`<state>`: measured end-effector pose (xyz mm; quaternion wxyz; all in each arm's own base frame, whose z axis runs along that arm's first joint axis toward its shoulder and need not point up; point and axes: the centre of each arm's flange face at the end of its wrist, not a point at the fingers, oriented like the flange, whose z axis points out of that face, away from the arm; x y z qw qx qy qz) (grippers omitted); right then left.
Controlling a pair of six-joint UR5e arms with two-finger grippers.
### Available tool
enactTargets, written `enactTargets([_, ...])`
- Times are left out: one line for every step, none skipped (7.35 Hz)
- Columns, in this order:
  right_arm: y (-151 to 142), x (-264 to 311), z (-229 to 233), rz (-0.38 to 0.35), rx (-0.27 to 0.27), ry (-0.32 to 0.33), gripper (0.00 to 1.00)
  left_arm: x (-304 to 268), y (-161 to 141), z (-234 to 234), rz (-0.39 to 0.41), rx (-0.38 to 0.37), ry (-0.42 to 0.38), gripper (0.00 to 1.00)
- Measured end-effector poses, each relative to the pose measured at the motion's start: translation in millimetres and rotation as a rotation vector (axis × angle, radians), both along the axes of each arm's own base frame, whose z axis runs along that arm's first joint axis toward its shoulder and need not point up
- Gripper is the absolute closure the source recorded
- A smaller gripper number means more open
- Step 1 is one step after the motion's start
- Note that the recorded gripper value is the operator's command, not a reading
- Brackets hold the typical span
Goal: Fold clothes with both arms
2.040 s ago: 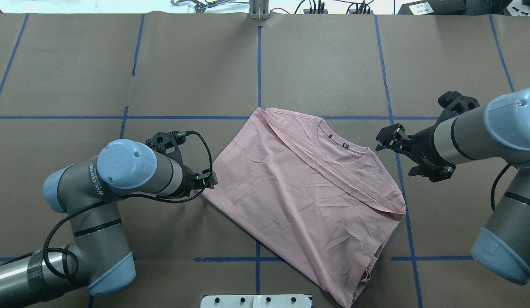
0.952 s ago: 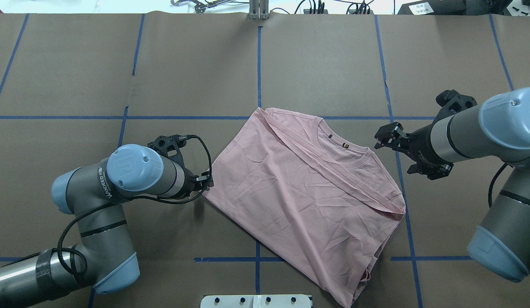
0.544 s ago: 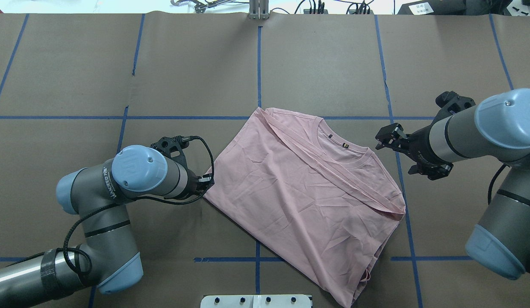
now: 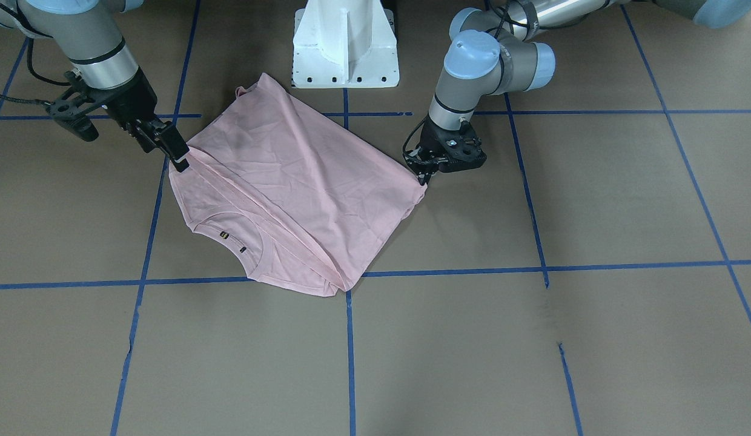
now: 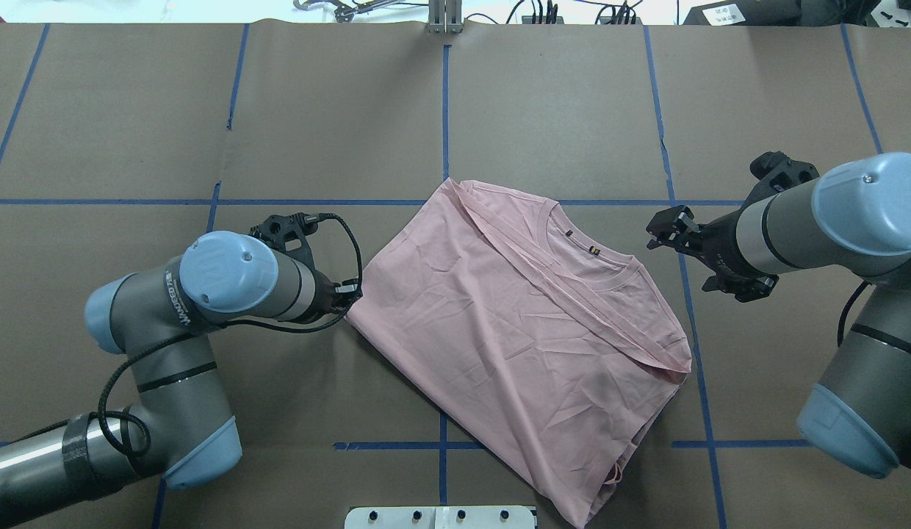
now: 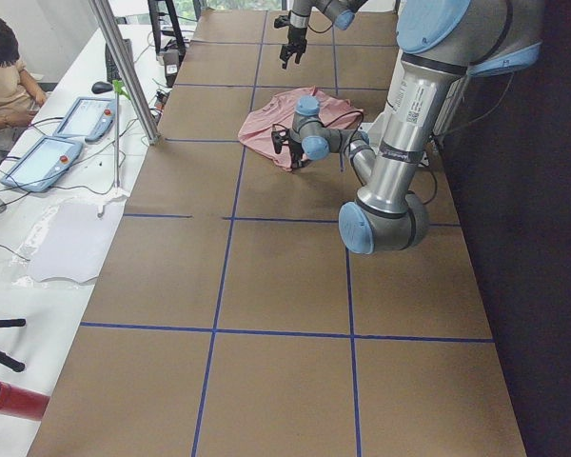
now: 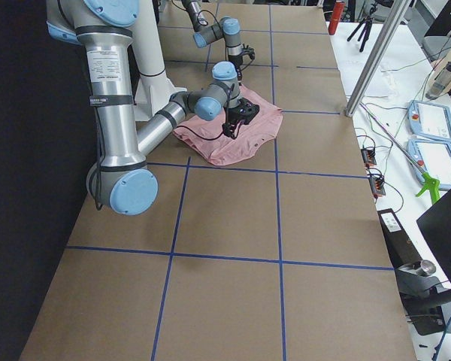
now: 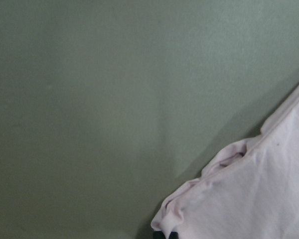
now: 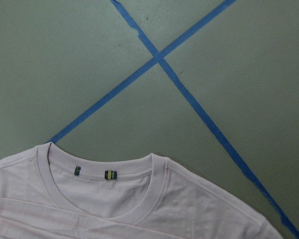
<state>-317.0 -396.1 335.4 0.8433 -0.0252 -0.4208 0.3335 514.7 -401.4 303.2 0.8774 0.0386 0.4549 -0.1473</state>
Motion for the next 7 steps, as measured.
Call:
enactTargets([-2.5,2.7,-0.2,0.027,0.017,0.013,0.00,-7.1,-17.7,0.7,-0.019,0.051,-0.019,1.00])
enactTargets([-3.9,4.7,-1.7,0.046,0.030,0.018,0.00,-6.3,-45.0,-3.4,-0.058,0.094,-0.040,1.00])
enactTargets([-4.6,4.9,-2.1,0.059,0.037,0.021,0.00,1.3,-88.9,-14.2,-0.109,0.120,-0.048,1.00])
enactTargets([-4.9,4.4,-2.8,0.069,0.043,0.024,0.00,8.7,-133.8,-19.0,-0.153,0.141,-0.043,1.00])
enactTargets([-4.7,3.9,-3.6,0.076,0.047,0.025,0.00,10.8,-179.0,-14.2,-0.190,0.167,-0.039,1.00])
enactTargets([-4.6,3.8,-4.2,0.080,0.049,0.025,0.00,6.9,-218.4,-8.7,-0.214,0.192,-0.051,0.72])
enactTargets([-4.2,3.4,-4.6,0.081,0.050,0.025,0.00,-0.7,-247.9,-5.1,-0.231,0.215,-0.063,0.44])
